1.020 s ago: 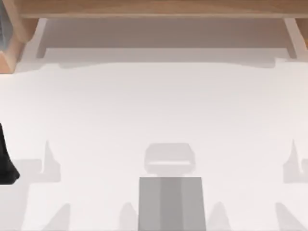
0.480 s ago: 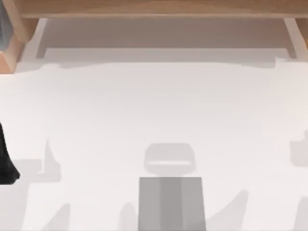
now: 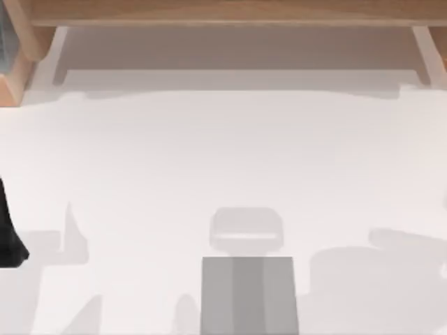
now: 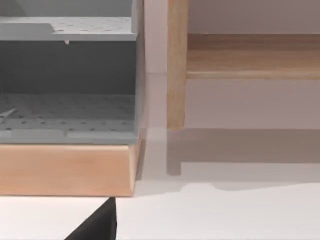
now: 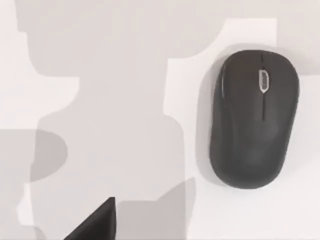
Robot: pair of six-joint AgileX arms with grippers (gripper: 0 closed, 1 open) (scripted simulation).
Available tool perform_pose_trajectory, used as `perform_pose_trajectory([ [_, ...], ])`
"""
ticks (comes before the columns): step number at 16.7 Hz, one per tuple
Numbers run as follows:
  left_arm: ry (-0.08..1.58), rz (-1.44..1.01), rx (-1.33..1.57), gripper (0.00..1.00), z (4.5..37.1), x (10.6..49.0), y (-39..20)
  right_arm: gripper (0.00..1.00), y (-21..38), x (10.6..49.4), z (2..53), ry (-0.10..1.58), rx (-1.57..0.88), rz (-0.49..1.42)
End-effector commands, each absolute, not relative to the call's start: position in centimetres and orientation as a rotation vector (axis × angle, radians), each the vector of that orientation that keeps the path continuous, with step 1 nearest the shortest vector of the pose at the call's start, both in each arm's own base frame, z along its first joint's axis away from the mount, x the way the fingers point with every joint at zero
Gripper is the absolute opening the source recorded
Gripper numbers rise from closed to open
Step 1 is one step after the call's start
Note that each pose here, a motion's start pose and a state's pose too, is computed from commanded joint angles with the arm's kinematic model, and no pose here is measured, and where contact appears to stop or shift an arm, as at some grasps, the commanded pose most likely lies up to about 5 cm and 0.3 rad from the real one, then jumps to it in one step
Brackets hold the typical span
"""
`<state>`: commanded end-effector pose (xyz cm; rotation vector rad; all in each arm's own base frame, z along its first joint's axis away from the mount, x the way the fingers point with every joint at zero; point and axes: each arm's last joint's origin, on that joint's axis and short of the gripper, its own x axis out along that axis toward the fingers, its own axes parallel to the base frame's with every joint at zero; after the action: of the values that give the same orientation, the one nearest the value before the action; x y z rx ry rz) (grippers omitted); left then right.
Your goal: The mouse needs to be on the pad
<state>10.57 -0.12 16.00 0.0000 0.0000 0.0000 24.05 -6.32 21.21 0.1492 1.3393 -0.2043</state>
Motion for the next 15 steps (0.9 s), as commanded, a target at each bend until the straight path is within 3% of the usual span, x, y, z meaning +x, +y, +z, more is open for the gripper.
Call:
perform_pose_trajectory([
  [5,0.000,0.000,0.000,1.00,16.0,10.6,-0.1,1.00,-8.7,27.5,20.3,1.537,0.214,-0.225],
  [15,0.000,0.000,0.000,1.00,16.0,10.6,-0.1,1.00,-9.1,28.1,18.3,1.563,0.224,-0.227],
])
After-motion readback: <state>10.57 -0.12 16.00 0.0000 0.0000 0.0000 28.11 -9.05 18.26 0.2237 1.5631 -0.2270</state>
